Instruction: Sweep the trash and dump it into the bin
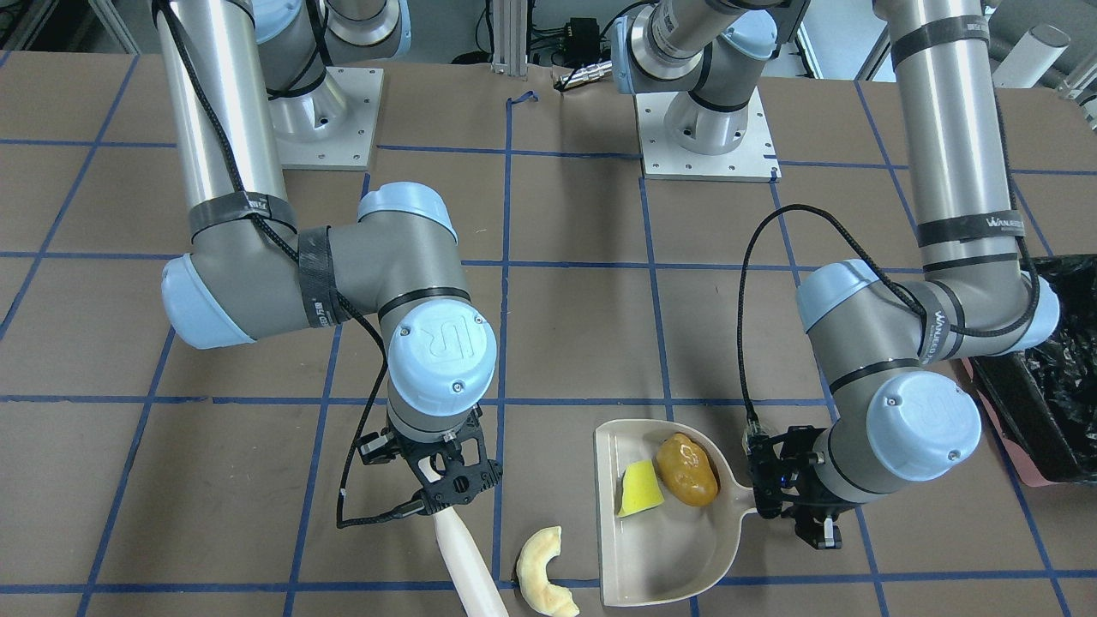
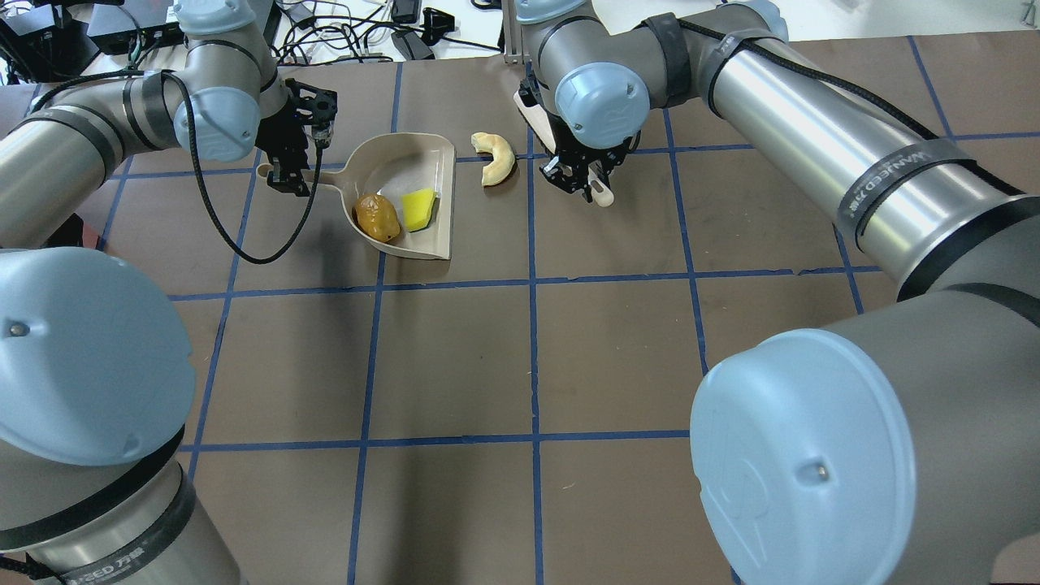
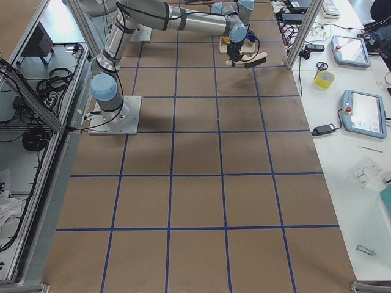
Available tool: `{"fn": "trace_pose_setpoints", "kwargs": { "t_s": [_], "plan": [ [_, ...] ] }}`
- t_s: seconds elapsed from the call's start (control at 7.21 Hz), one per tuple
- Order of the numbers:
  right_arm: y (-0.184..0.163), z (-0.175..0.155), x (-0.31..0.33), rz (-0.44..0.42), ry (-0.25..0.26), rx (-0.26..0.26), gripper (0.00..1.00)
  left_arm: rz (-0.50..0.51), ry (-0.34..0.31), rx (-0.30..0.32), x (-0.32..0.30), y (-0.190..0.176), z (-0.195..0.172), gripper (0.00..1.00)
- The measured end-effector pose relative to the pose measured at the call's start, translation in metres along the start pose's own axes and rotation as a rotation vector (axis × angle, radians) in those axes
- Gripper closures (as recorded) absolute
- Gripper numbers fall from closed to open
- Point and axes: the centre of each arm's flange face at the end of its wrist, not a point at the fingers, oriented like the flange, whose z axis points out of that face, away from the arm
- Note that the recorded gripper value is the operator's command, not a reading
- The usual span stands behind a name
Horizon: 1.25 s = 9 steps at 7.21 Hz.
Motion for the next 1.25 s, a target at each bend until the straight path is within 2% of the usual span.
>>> {"fn": "trace_pose_setpoints", "kwargs": {
  "t_s": [0.42, 0.83, 0.97, 1.25],
  "plan": [
    [-0.027, 0.009, -0.010, -0.034, 0.021, 0.006, 1.00, -0.001, 0.001, 0.002, 0.000, 0.000, 0.000, 1.00],
    [-0.022, 0.008, -0.069, -0.110, 0.046, -0.042, 1.00, -0.001, 0.001, 0.003, 0.000, 0.000, 0.001, 1.00],
    [-0.018, 0.008, -0.089, -0.112, 0.044, -0.056, 1.00, -0.001, 0.001, 0.003, 0.000, 0.000, 0.001, 1.00],
    [-0.014, 0.005, -0.125, -0.039, 0.003, -0.058, 1.00, -0.001, 0.001, 0.004, 0.001, -0.001, 0.001, 1.00]
  ]
}}
